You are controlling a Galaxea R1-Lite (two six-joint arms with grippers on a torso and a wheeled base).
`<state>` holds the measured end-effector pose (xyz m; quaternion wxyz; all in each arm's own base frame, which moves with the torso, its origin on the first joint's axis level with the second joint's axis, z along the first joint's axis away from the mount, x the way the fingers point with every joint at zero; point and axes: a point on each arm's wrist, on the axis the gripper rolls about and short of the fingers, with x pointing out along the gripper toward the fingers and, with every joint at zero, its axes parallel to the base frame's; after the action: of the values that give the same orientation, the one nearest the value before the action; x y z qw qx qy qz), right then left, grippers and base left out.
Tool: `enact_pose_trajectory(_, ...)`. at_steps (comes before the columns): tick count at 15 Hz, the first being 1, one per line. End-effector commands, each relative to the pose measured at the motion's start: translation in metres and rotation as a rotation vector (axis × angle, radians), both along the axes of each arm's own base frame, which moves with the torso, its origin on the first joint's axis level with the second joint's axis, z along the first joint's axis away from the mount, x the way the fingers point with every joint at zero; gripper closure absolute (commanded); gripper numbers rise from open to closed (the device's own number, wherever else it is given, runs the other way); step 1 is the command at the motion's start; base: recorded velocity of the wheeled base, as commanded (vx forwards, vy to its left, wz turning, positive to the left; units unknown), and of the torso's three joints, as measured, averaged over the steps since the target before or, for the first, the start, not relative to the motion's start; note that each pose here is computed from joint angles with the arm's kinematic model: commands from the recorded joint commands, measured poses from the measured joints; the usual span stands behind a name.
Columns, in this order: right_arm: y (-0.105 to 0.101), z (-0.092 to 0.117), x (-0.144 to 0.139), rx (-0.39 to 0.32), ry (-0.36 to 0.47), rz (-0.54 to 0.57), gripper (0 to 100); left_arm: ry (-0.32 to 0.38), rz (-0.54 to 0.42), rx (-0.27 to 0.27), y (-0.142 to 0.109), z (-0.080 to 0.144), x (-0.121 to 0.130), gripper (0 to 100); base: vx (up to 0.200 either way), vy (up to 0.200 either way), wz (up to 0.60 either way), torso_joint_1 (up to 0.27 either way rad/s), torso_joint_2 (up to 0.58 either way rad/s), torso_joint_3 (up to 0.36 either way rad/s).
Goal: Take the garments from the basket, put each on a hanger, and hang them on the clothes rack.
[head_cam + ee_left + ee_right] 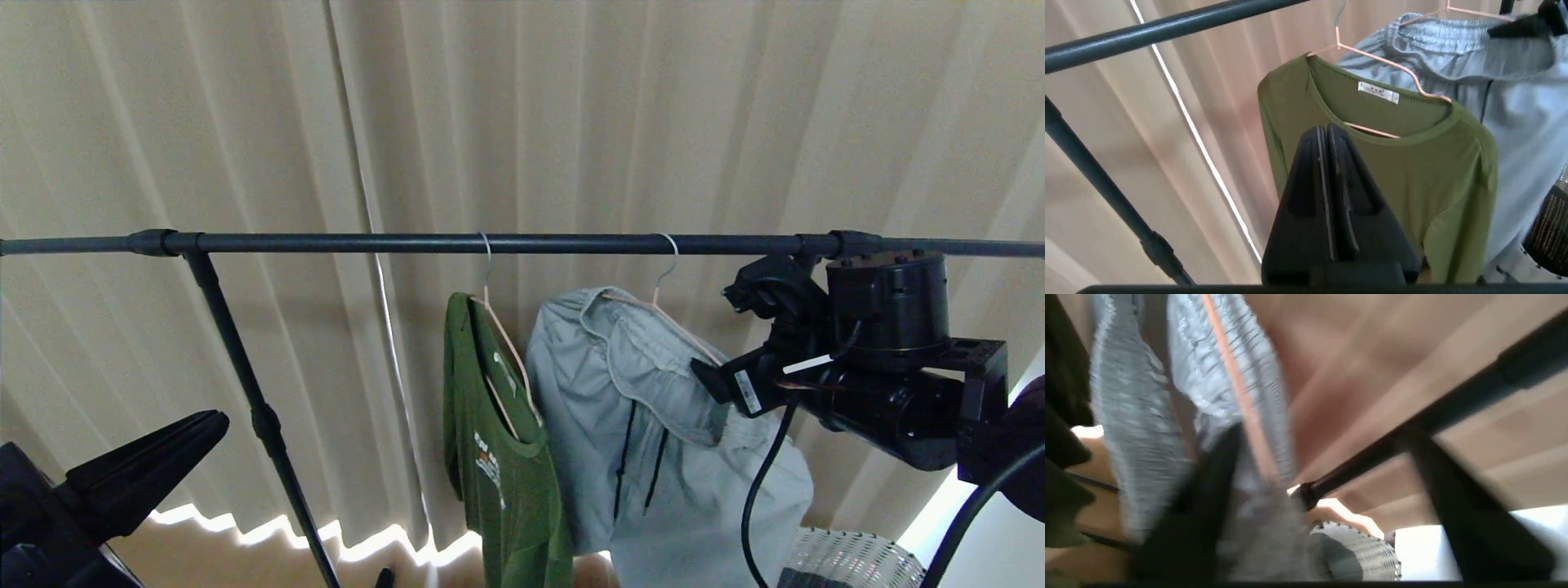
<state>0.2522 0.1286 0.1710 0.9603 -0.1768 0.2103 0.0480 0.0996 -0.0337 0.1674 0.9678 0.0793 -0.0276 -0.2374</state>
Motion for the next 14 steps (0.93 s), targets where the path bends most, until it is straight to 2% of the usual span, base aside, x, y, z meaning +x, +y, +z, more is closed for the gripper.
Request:
enact_pose_trajectory(1,0.002,0.003,-0.006,0.012,-0.007,0.016,0,0.002,0.001,0.001,0.0,0.0,0.0,100,0.0,0.0,0.0,0.0,0.0,0.0)
enact_pose_trajectory(3,0.013,0.009,-0.017,0.176,-0.006,0.061,0,0.009,0.002,0.001,0.0,-0.001,0.001,100,0.0,0.0,0.0,0.0,0.0,0.0)
enact_pose_trajectory(5,0.015,0.014,-0.025,0.206,-0.022,0.096,0,0.016,0.007,0.001,0.001,-0.003,0.0,100,0.0,0.0,0.0,0.0,0.0,0.0)
enact_pose_trajectory(7,0.005,0.021,-0.04,0.256,-0.103,0.11,0,0.031,0.08,0.006,0.009,-0.01,-0.002,100,0.0,0.0,0.0,0.0,0.0,0.0)
enact_pose_trajectory(9,-0.006,0.026,-0.053,0.283,-0.161,0.109,0,0.035,0.166,0.004,0.018,-0.015,-0.006,100,0.0,0.0,0.0,0.0,0.0,0.0)
enact_pose_trajectory(10,-0.022,0.029,-0.069,0.297,-0.198,0.091,0,0.052,0.232,-0.002,0.024,-0.024,-0.014,100,0.0,0.0,0.0,0.0,0.0,0.0)
enact_pose_trajectory(11,-0.034,0.03,-0.082,0.299,-0.214,0.08,0,0.024,0.269,-0.015,0.028,-0.023,-0.021,100,0.0,0.0,0.0,0.0,0.0,0.0)
enact_pose_trajectory(14,-0.069,0.019,-0.118,0.224,-0.251,0.028,0,0.05,0.341,-0.04,0.032,-0.032,-0.048,100,0.0,0.0,0.0,0.0,0.0,0.0)
